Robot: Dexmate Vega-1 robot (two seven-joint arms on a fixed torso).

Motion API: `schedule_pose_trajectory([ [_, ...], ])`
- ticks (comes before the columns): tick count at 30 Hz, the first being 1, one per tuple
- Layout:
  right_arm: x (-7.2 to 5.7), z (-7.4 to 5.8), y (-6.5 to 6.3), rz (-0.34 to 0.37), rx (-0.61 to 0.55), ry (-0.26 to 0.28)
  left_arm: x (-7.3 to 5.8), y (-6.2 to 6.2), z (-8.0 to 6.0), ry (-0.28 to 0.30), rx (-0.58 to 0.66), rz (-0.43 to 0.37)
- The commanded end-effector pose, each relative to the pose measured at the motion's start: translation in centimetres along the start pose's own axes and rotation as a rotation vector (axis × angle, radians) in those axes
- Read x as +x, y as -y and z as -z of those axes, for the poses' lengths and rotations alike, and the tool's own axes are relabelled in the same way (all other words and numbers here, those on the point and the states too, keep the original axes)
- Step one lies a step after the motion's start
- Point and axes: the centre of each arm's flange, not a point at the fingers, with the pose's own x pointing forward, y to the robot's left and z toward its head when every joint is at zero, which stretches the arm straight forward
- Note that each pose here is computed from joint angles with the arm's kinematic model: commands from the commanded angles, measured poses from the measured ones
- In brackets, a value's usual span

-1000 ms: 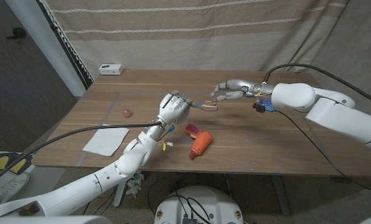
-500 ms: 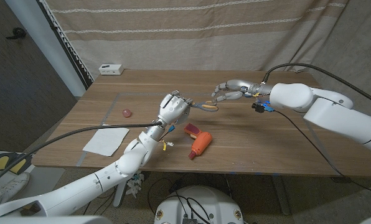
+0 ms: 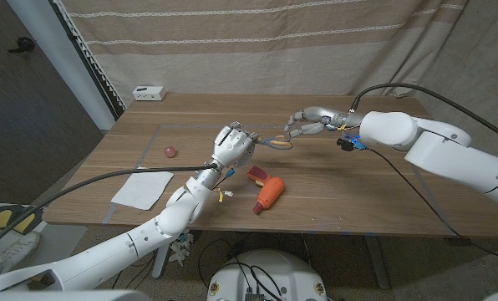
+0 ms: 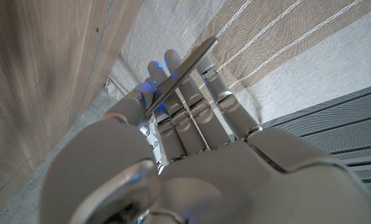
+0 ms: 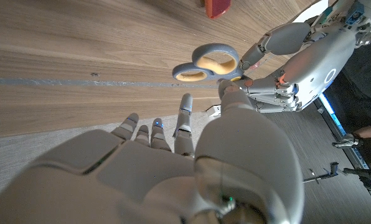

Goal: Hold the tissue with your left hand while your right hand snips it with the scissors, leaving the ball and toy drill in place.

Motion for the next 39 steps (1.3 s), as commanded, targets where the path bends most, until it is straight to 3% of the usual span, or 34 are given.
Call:
schedule_pose_trajectory([
  [1,0.08,-0.09,-0.09,0.012,-0.013,-0.015,-0.11,0.03,-0.08,0.003,0.013,-0.007],
  [39,0.53,-0.73,-0.39,-0.031,-0.068,-0.083,-0.19,0.15,-0.14,-0.002,-0.003,0.003],
])
